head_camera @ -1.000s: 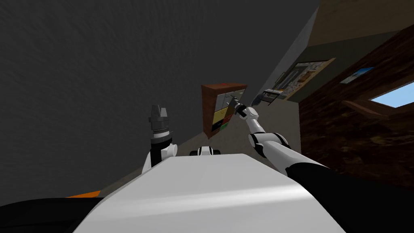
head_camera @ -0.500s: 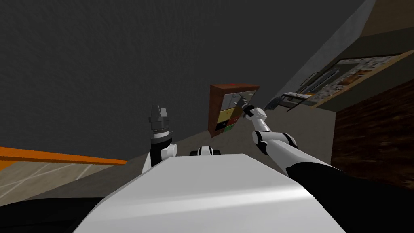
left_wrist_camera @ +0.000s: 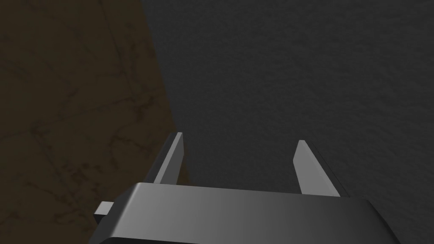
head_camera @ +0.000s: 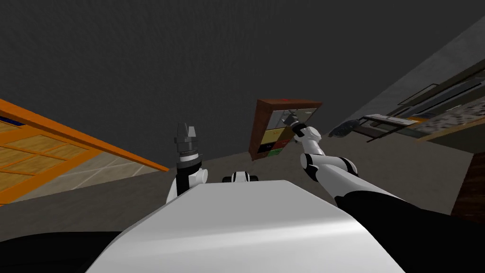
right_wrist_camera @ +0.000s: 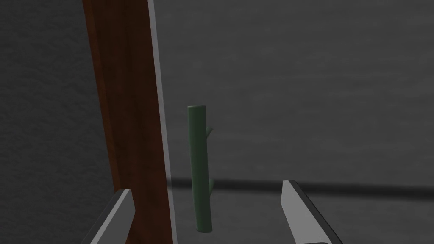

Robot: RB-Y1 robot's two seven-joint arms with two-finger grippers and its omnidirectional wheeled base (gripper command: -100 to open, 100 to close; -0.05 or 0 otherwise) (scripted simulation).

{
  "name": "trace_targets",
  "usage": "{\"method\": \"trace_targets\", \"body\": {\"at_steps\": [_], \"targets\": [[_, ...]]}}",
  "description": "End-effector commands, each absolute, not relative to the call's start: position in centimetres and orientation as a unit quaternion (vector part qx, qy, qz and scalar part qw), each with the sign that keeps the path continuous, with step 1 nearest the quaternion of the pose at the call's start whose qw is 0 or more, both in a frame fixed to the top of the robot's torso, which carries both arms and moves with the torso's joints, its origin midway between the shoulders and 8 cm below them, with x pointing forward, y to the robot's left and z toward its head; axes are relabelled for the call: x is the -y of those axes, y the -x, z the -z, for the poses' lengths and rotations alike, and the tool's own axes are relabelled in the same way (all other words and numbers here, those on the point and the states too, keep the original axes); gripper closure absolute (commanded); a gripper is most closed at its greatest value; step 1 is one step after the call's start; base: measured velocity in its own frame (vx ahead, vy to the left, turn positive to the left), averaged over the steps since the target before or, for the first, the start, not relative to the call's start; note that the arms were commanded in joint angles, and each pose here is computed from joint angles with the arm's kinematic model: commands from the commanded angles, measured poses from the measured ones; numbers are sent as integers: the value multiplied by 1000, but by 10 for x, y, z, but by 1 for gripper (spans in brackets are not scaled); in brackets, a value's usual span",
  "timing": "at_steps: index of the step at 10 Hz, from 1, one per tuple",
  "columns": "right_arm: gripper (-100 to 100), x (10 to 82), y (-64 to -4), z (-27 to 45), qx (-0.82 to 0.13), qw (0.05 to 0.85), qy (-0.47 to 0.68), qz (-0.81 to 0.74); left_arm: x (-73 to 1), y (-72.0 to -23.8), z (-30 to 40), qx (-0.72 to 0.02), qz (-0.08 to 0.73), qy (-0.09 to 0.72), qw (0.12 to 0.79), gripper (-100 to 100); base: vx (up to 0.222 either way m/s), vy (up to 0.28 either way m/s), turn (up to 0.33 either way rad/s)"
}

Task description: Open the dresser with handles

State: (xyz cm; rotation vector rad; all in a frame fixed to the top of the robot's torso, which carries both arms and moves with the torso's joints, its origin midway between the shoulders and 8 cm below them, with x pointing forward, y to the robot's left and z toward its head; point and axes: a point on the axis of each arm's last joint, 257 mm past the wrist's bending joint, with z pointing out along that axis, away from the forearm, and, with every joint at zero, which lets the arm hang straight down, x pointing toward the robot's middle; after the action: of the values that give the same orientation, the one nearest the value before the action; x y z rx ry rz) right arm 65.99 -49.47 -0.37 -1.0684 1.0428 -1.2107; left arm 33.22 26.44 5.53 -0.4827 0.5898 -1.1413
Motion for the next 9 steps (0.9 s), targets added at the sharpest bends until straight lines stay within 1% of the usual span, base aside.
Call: {"method": "trace_targets", "body": {"at_steps": [1, 2, 3, 4, 5, 6, 7, 8, 9], "targets": [[-100, 522, -653, 6, -459, 562, 441, 528, -264, -332, -55, -272, 527, 223, 774, 0, -65, 0, 182], [-100, 524, -653, 10, -464, 560, 441, 526, -264, -332, -55, -272, 527, 223, 774, 0, -9, 4, -18], [-100, 563, -640, 4, -477, 541, 423, 549, -265, -332, -55, -272, 527, 223, 774, 0, -86, 15, 286], [-100, 563, -640, -5, -471, 545, 418, 553, -264, -332, -55, -272, 527, 223, 774, 0, -133, 5, 457], [-100, 569, -639, 9, -485, 540, 418, 547, -264, -332, -55, -272, 527, 223, 774, 0, -73, -4, 222], [-100, 565, -640, 4, -479, 541, 420, 549, -264, -332, -55, -272, 527, 223, 774, 0, -23, -2, 24], [100, 526, -653, 9, -464, 561, 439, 526, -265, -332, -55, -272, 527, 223, 774, 0, 132, -32, -293], [100, 524, -653, 10, -464, 560, 441, 526, -265, -332, -55, -273, 527, 223, 774, 0, 169, 6, -395], [100, 524, -653, 10, -464, 560, 441, 526, -265, -332, -55, -272, 527, 223, 774, 0, 66, 38, -235]]}}
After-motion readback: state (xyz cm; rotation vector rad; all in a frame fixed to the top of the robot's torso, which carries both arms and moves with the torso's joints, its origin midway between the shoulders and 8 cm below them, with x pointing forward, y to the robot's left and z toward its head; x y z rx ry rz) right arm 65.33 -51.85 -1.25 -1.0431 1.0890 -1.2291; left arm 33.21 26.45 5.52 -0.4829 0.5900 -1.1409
